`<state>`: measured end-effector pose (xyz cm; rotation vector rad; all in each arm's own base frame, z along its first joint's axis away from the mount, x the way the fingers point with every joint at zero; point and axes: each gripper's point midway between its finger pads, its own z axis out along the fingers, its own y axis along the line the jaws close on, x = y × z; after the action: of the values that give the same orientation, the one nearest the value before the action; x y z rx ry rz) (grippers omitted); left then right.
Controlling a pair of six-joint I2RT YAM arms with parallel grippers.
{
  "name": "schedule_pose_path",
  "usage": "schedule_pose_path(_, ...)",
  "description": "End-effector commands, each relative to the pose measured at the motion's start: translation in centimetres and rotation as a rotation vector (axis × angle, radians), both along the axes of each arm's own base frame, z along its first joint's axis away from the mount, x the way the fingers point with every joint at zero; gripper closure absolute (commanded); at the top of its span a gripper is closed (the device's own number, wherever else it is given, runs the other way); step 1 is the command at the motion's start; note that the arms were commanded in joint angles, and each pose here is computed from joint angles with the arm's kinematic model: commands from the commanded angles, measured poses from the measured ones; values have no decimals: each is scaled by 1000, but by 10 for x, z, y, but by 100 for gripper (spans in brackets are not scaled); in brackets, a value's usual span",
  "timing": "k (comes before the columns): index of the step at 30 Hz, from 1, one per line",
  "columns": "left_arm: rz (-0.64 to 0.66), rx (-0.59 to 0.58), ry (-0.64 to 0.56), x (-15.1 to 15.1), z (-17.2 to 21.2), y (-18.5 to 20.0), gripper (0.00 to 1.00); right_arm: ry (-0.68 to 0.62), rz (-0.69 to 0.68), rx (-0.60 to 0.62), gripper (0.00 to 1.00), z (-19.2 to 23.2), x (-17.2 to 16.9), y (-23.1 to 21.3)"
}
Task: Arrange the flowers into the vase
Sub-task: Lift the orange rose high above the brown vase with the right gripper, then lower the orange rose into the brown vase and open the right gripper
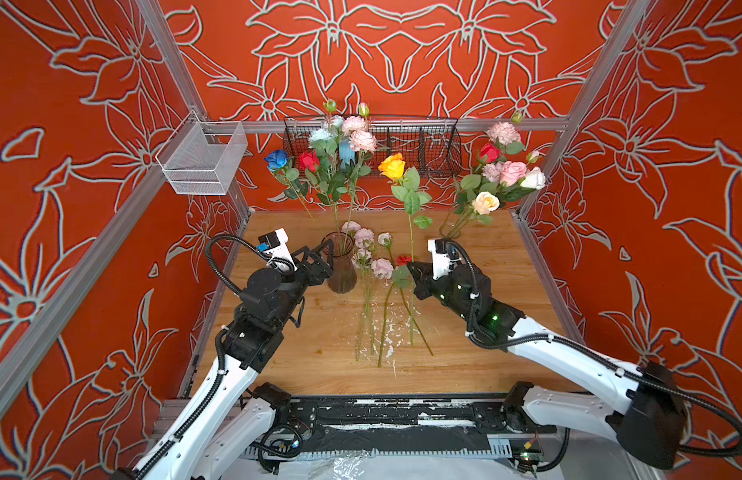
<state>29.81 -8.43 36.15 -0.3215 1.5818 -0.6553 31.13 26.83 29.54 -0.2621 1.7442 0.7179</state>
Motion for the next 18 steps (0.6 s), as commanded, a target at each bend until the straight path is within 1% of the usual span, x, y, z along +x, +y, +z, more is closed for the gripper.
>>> schedule_pose_path(1, 195, 5, -31, -6, 7, 40, 12, -258, 31, 122, 99, 89, 9, 19)
schedule_pose_path(4, 311, -23, -49, -14, 8, 66, 11, -341, 84, 189, 99, 123, 18, 41)
schedule_pose_path(6, 351, -41, -67, -18, 8, 76, 11, -379, 118, 232, 99, 139, 26, 59)
schedule_pose_path(11, 384, -48, -68, -18, 7, 84, 11, -557, 173, 299, 99, 185, 38, 97)
schedule_pose_path(14, 379, -50, -58, -16, 5, 83, 11, -612, 156, 280, 99, 194, 60, 120)
schedule_pose_path(18, 381, -51, -60, -16, 4, 84, 11, -646, 121, 217, 99, 180, 95, 149)
